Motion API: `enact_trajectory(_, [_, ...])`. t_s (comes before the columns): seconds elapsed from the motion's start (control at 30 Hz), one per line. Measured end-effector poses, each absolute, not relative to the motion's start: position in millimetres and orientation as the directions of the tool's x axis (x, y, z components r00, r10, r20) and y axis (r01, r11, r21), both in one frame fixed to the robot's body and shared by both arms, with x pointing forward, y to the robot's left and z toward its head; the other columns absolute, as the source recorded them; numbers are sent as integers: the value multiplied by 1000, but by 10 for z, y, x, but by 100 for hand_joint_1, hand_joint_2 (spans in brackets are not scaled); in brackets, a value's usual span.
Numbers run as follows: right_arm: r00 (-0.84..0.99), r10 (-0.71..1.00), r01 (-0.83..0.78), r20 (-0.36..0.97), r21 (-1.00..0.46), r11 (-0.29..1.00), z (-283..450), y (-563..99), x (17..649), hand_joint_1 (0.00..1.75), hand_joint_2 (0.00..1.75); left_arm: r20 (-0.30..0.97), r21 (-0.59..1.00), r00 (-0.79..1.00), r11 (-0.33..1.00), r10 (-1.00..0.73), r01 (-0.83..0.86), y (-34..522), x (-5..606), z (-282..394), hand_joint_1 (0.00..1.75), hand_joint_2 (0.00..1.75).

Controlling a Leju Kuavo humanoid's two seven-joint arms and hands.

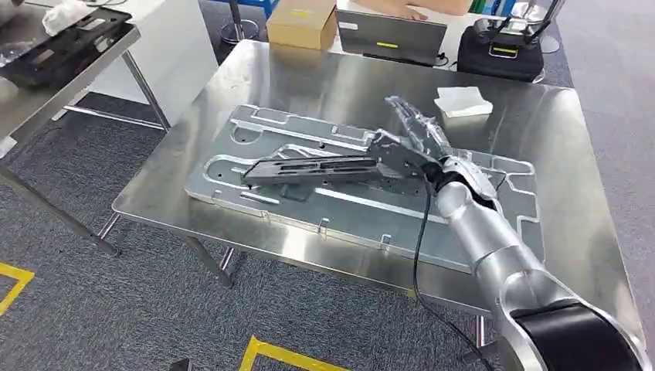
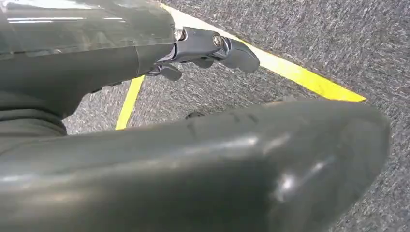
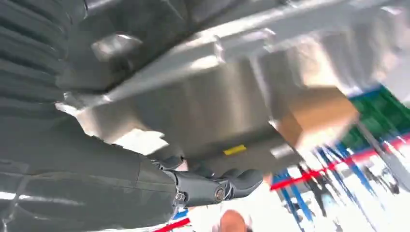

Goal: Take the parts from the cabinet and place them on the table.

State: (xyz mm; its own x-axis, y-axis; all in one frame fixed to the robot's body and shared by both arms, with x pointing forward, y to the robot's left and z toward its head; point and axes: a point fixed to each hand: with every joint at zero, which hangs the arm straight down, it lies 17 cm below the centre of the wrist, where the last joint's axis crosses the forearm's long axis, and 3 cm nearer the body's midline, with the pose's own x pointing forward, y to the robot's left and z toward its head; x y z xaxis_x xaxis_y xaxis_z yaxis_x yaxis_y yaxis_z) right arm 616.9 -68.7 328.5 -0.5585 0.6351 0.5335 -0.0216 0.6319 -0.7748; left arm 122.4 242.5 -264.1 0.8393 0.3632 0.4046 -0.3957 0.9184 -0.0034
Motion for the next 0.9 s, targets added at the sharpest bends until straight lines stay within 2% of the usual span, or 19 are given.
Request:
enact_trajectory(0.07, [-598, 489, -86, 635, -658, 748, 3513, -666, 6081, 0, 175, 405, -3, 839, 918, 364, -397, 2426, 1223, -2641, 0, 0])
enact_trajectory(0.17, [-653, 164, -185, 740, -366, 912, 4219, -825, 5876, 0, 175, 408, 0, 838, 917, 363, -398, 2436, 1221, -2640, 0, 0])
enact_trajectory(0.27, [-715, -53, -227, 697, -160, 961, 4995, -1180, 5591, 0, 175, 408, 4, 834, 913, 371, -408, 2450, 1187, -2645, 0, 0])
enact_trajectory(0.37, [-781, -81, -210, 619, -138, 968, 5401, -1384, 5339, 0, 175, 407, 6, 832, 910, 377, -415, 2460, 1179, -2647, 0, 0])
enact_trajectory(0.63, [-869, -136, -195, 476, -75, 978, 5833, -1753, 4899, 0, 175, 417, 3, 825, 907, 382, -421, 2463, 1203, -2637, 0, 0])
enact_trajectory(0.8, [-935, -131, -138, 328, 2, 990, 6118, -2388, 4448, 0, 175, 427, -5, 818, 906, 385, -424, 2449, 1216, -2627, 0, 0])
enact_trajectory(0.9, [-967, -126, -121, 222, 39, 992, 5956, -2736, 4052, 0, 175, 429, -9, 813, 902, 393, -432, 2452, 1221, -2624, 0, 0])
